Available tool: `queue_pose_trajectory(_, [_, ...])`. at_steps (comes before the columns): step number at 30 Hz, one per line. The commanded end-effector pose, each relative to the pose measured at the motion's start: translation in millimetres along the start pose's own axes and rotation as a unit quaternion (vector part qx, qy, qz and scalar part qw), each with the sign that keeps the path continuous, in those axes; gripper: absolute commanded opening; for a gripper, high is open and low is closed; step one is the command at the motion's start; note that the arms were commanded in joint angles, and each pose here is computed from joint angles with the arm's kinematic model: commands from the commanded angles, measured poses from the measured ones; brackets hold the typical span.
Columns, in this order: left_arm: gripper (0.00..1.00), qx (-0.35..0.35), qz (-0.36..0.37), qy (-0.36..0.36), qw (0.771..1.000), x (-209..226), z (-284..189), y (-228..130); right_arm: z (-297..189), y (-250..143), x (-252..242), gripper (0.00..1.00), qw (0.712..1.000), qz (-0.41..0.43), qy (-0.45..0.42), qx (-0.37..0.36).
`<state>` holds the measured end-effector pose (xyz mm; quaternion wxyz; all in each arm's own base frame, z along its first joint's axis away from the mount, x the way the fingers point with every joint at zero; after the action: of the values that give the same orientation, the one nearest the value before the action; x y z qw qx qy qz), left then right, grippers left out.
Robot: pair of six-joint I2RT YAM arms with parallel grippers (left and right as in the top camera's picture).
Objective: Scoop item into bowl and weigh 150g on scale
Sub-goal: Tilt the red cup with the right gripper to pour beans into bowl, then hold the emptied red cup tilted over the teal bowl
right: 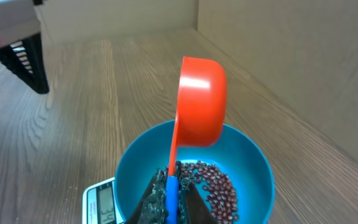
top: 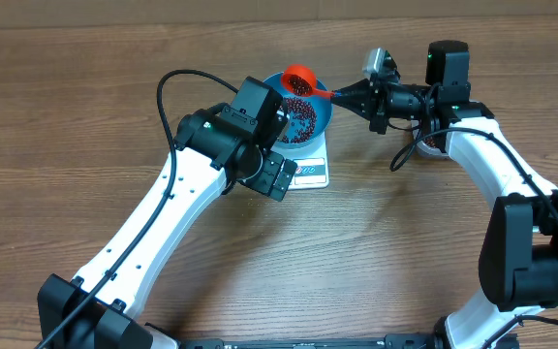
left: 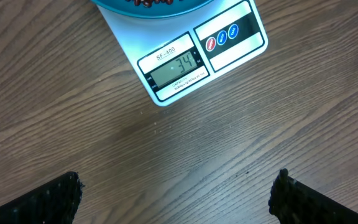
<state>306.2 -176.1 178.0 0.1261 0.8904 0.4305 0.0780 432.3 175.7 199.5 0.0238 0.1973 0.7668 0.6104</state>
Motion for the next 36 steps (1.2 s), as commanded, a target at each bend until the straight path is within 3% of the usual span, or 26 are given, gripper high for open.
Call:
queue_pose_trajectory(1, [1.0, -0.008, 0.009, 0.003, 1.0, 0.1, -6.0, 2.3, 1.0, 1.6, -4.2, 0.04, 1.0, -0.009, -0.009, 0.002])
queue_pose_trajectory(36, [1.0, -0.008, 0.009, 0.003, 1.0, 0.1, -6.0, 2.3, 0.9, 4.1, 0.1, 0.04, 0.996, -0.091, 0.004, -0.005])
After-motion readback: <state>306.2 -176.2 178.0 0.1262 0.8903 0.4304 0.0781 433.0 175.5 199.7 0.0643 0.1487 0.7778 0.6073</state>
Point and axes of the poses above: each gripper's point midway between its finger pads, its own z axis out along the fingers, its own x axis along the line the jaws close on, y = z × x, the point moved 1 cm from there along -z, back along the fingers, and after that the axes turned 13 degrees about z, right-handed, at the moved point
